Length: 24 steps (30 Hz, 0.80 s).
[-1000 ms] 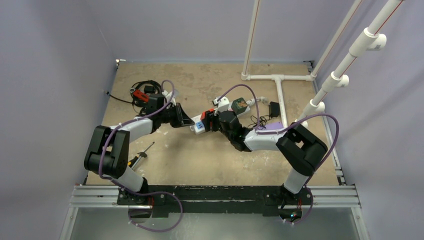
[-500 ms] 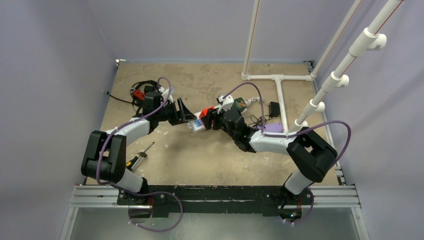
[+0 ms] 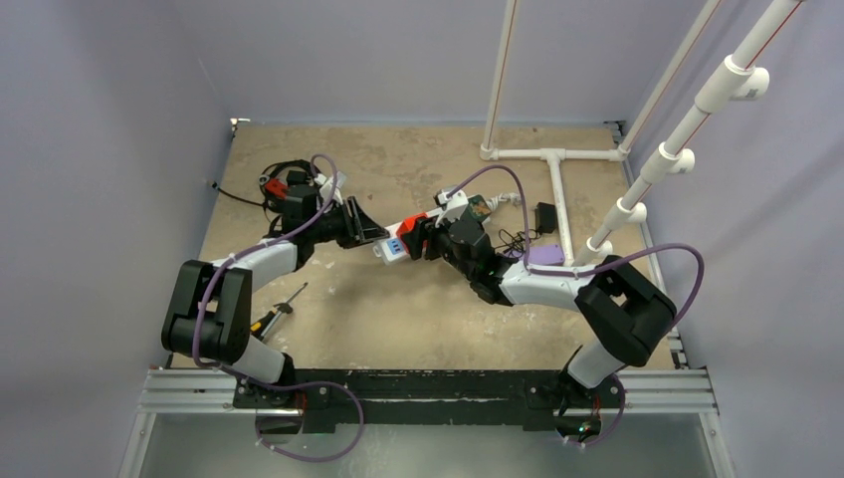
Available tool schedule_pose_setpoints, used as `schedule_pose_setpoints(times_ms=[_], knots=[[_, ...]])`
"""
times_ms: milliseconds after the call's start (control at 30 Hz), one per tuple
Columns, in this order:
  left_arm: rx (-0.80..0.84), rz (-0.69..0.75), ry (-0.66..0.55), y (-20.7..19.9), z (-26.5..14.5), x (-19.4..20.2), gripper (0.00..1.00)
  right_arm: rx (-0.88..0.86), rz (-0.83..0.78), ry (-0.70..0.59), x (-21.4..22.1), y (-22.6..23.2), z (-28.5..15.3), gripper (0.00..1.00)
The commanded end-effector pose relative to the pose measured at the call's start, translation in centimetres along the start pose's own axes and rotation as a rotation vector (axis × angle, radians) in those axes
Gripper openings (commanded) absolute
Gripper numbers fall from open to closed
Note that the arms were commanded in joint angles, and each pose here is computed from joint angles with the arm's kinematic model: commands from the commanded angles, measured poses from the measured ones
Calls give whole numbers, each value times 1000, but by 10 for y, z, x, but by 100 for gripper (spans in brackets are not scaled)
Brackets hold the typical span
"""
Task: Pull the plug off the socket
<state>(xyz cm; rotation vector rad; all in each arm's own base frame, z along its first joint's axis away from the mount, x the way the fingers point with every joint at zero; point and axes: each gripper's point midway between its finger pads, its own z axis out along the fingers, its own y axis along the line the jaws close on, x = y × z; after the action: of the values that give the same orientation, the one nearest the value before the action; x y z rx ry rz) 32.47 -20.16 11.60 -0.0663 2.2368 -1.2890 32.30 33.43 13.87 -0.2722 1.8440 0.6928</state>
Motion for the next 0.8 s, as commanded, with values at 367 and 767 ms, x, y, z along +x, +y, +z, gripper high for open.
schedule_pose_setpoints(times_ms=[367, 767], knots=[[90, -1, 4, -15, 2, -1, 0, -44, 41, -217, -60, 20, -7, 0], [57, -3, 6, -8, 3, -1, 0, 64, -16, -218, -45, 42, -10, 0]])
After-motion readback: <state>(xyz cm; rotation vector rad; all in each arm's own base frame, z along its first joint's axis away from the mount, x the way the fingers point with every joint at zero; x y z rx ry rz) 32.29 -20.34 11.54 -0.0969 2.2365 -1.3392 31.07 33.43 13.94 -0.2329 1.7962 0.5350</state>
